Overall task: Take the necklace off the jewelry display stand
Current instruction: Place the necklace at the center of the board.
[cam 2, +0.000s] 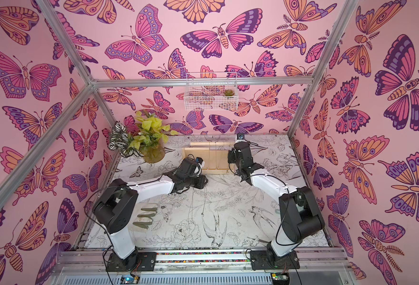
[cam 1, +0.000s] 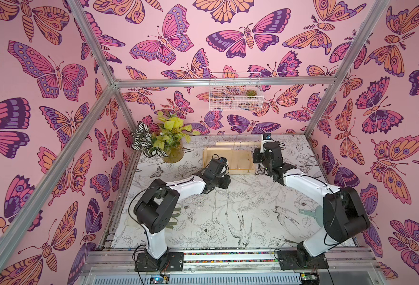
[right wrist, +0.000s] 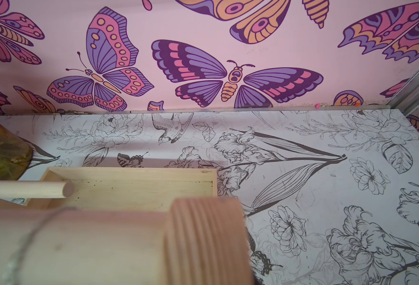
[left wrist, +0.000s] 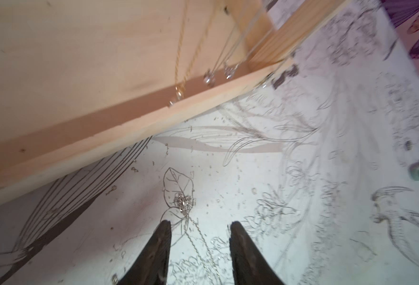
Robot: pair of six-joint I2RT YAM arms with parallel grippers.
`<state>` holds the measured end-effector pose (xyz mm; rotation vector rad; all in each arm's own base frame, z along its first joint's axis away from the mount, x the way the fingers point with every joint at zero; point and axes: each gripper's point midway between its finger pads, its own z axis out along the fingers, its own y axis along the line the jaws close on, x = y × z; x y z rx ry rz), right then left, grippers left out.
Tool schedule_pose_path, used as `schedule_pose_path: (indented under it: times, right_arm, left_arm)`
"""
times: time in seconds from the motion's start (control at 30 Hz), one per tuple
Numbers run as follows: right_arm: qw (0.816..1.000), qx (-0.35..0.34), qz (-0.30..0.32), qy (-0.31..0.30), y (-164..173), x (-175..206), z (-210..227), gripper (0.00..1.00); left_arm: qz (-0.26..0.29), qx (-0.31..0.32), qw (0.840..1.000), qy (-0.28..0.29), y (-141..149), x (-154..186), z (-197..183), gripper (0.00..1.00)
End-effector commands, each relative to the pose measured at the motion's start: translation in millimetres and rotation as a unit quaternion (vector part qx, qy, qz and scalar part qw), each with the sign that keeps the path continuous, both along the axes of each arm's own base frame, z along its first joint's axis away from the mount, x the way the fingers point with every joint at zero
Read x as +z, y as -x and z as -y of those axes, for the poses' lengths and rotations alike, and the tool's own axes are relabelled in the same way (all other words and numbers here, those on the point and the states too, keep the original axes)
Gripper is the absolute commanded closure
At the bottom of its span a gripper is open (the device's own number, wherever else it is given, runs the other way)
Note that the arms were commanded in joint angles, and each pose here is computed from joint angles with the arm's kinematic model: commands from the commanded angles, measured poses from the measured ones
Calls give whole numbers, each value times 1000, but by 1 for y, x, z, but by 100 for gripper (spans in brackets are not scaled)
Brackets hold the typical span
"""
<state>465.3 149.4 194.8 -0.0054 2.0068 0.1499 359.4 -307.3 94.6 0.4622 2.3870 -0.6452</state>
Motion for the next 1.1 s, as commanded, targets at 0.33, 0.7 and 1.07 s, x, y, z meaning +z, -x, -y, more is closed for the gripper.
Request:
schedule_pose_path:
  times: [0.33,0.7,1.07]
  right_arm:
    - [996,4,-83,8,13,-51,-1,84]
    - [996,3,-84,8,15,-54,0,84]
    - [996,3,-86,9,15,-55,0,84]
  left_arm:
    - [-45,-92,995,4,130,-10,-4,100]
    - [-68,-60,996,-8,157,-44,-21,100]
    - [-78,-63,995,-29,155,-70,-8,100]
